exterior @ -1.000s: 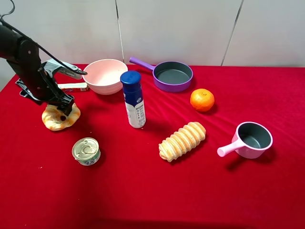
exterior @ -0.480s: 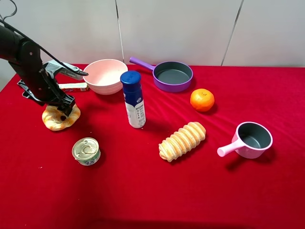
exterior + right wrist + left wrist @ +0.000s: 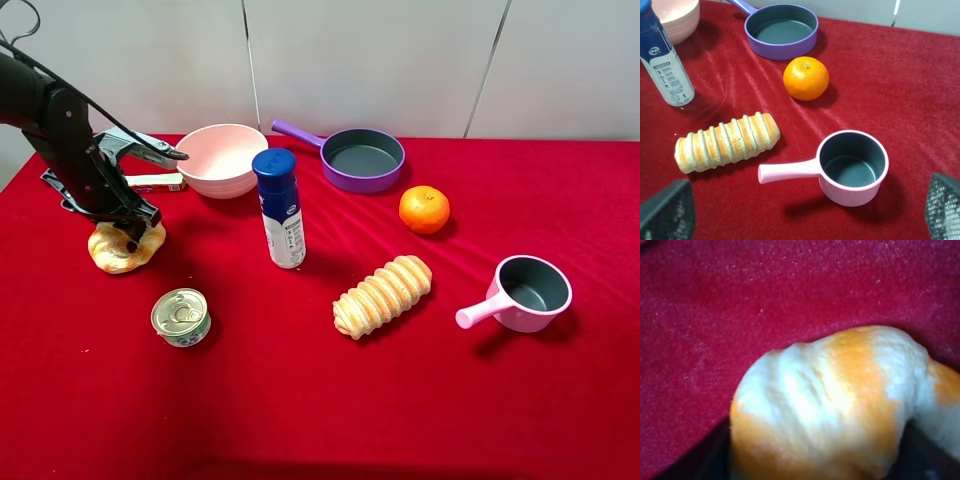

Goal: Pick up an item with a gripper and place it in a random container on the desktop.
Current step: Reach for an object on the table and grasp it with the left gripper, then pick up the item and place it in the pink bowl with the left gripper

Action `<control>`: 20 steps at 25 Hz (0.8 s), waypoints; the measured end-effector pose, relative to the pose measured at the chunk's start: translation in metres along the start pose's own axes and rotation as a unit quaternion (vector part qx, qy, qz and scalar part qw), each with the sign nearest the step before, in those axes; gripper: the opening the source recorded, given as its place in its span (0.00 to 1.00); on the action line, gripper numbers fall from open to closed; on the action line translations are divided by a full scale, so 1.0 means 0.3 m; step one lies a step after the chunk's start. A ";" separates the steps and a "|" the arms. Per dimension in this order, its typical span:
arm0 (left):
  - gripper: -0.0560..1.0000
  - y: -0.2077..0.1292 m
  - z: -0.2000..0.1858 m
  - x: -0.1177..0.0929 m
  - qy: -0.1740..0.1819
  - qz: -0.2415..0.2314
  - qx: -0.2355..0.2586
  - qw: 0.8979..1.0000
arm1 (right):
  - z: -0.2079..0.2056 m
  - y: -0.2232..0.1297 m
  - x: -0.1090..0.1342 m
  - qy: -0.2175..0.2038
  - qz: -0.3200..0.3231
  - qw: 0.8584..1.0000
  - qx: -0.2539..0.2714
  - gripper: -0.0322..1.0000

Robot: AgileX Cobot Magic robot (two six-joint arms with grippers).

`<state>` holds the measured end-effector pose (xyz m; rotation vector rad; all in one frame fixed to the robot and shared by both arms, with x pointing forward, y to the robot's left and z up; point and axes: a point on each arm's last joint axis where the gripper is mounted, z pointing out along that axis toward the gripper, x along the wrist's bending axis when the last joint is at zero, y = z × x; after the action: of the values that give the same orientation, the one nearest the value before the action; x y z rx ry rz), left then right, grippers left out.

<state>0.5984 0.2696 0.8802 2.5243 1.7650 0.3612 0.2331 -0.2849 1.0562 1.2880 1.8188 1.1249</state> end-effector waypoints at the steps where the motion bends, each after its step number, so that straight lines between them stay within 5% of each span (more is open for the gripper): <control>1: 0.53 0.000 0.000 0.000 0.000 0.000 0.000 1.000 | 0.000 0.000 0.000 0.000 0.000 1.000 0.000 0.70; 20: 0.50 0.000 0.001 0.000 0.000 0.000 0.000 1.000 | 0.000 0.000 0.000 0.000 0.000 1.000 0.000 0.70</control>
<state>0.5984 0.2696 0.8799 2.5256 1.7644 0.3612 0.2331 -0.2849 1.0562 1.2880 1.8188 1.1249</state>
